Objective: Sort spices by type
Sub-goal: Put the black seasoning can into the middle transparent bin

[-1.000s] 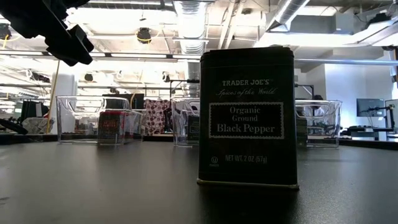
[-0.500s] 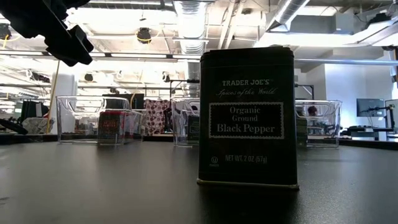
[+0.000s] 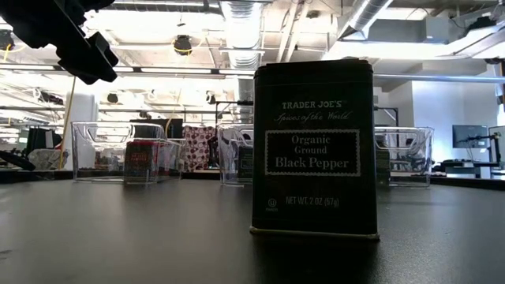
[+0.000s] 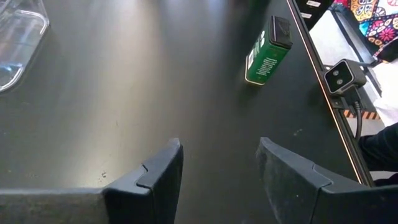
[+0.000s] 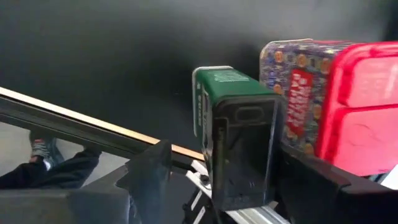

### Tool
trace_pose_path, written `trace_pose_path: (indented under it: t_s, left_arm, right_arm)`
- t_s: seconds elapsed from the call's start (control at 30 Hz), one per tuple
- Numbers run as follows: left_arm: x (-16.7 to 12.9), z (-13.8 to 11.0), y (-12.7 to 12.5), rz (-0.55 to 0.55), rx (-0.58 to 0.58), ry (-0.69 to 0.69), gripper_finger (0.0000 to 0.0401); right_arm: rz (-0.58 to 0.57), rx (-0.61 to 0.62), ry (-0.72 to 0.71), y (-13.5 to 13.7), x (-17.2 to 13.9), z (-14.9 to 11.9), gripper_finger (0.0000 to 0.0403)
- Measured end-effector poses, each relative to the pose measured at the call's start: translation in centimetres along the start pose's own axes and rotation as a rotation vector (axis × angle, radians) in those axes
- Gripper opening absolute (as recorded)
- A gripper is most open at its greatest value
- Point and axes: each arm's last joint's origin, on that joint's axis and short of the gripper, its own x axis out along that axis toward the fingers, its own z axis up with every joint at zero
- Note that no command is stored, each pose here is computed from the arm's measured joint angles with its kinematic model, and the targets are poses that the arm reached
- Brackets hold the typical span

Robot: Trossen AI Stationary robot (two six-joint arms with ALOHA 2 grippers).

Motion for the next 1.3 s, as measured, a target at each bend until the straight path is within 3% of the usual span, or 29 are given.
trace_pose_path:
  t_s: [0.23, 0.47, 0.6, 0.73, 0.87, 1.03, 1.3]
  left_arm:
    - [0.0, 0.0, 0.0, 0.000, -0.002, 0.000, 0.0194]
    - [0.0, 0.0, 0.0, 0.000, -0.002, 0.000, 0.0194]
    - [0.0, 0.0, 0.0, 0.000, 0.013, 0.000, 0.0194]
    - [0.0, 0.0, 0.0, 0.000, 0.005, 0.000, 0.0194]
    - [0.0, 0.0, 0.0, 0.000, -0.033, 0.000, 0.0194]
    - [0.0, 0.0, 0.0, 0.000, 0.024, 0.000, 0.0194]
    - [0.0, 0.1, 0.1, 0.042, 0.012, -0.021, 0.0194]
  right_arm:
    - [0.004, 0.007, 0.002, 0.2, 0.2, -0.1, 0.0264]
    - [-0.005, 0.018, -0.003, 0.3, 0.2, 0.3, 0.0148]
    - [-0.010, 0.019, -0.039, 0.4, 0.1, 1.0, 0.0146]
    - [0.080, -0.002, -0.187, 0.5, -1.2, 2.5, 0.0146]
    - [0.172, -0.032, -0.410, -0.2, -3.7, 5.1, 0.0146]
    - [0.243, -0.102, -0.735, -1.7, -8.2, 9.9, 0.0146]
    - [0.236, -0.434, -0.864, -3.1, -15.2, 21.1, 0.0146]
